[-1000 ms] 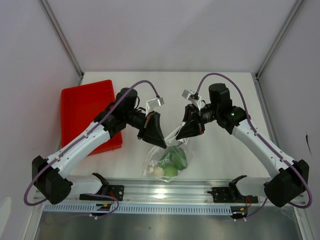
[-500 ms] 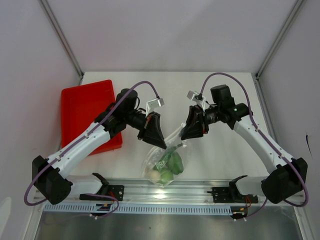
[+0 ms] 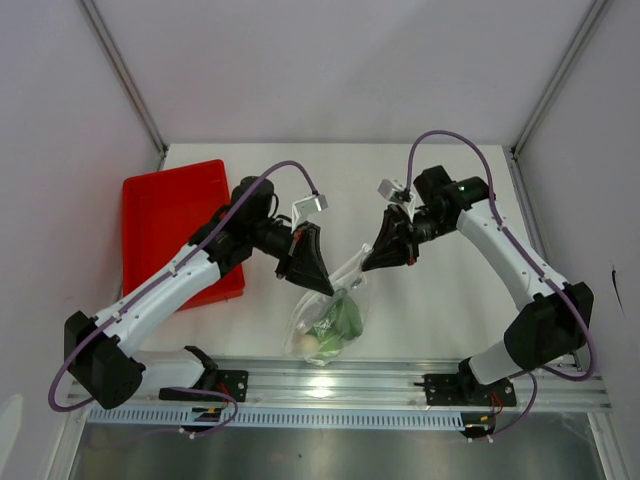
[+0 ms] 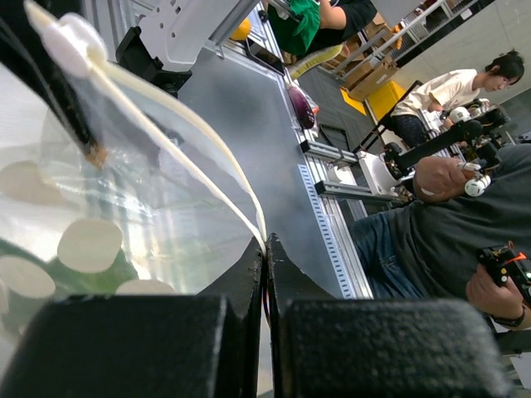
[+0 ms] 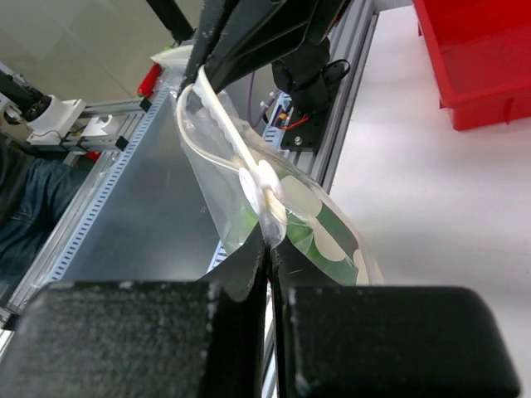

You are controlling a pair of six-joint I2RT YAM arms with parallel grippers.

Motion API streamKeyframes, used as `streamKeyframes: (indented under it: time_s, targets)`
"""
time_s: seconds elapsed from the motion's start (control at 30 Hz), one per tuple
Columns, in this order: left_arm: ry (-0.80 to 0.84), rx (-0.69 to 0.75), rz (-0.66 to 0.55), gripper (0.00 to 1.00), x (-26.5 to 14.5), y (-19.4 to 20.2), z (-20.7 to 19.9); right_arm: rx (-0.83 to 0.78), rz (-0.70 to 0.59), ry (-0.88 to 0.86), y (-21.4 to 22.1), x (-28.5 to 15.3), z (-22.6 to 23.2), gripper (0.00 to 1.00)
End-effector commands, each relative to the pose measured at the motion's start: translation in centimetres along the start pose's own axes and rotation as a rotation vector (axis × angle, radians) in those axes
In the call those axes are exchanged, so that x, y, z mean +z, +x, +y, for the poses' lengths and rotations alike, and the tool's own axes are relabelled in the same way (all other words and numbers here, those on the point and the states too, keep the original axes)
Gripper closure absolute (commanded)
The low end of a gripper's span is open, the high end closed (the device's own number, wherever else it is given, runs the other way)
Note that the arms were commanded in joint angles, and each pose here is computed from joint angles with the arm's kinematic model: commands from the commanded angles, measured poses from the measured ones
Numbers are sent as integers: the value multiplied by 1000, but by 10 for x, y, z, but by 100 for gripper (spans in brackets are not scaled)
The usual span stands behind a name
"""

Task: Place the food in the zip-top bag and seal the zipper
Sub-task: Adjust the zipper food storage bag at the center of the board.

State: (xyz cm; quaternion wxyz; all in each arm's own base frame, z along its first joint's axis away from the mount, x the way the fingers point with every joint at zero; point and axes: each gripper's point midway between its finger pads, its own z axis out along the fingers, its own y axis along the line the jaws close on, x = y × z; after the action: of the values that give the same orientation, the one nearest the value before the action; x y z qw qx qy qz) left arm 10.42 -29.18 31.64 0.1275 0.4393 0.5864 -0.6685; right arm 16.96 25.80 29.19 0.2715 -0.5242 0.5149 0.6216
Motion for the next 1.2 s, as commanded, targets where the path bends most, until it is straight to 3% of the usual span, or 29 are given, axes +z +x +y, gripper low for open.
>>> streamKeyframes:
  time_s: [0.0, 0.37, 0.67, 1.17]
  targets:
    - [32, 56, -3, 99, -2, -5, -10, 45, -147, -49, -37, -6, 45, 100]
    - [-143, -111, -40, 100, 4, -16, 42, -13, -157, 40, -52, -26, 46, 100]
    - [-155, -98, -55, 99, 14, -35, 46, -84, -134, 69, -92, -35, 56, 100]
    - [-226, -46, -115, 99, 13, -70, 47, 52, -160, 44, -68, -31, 43, 100]
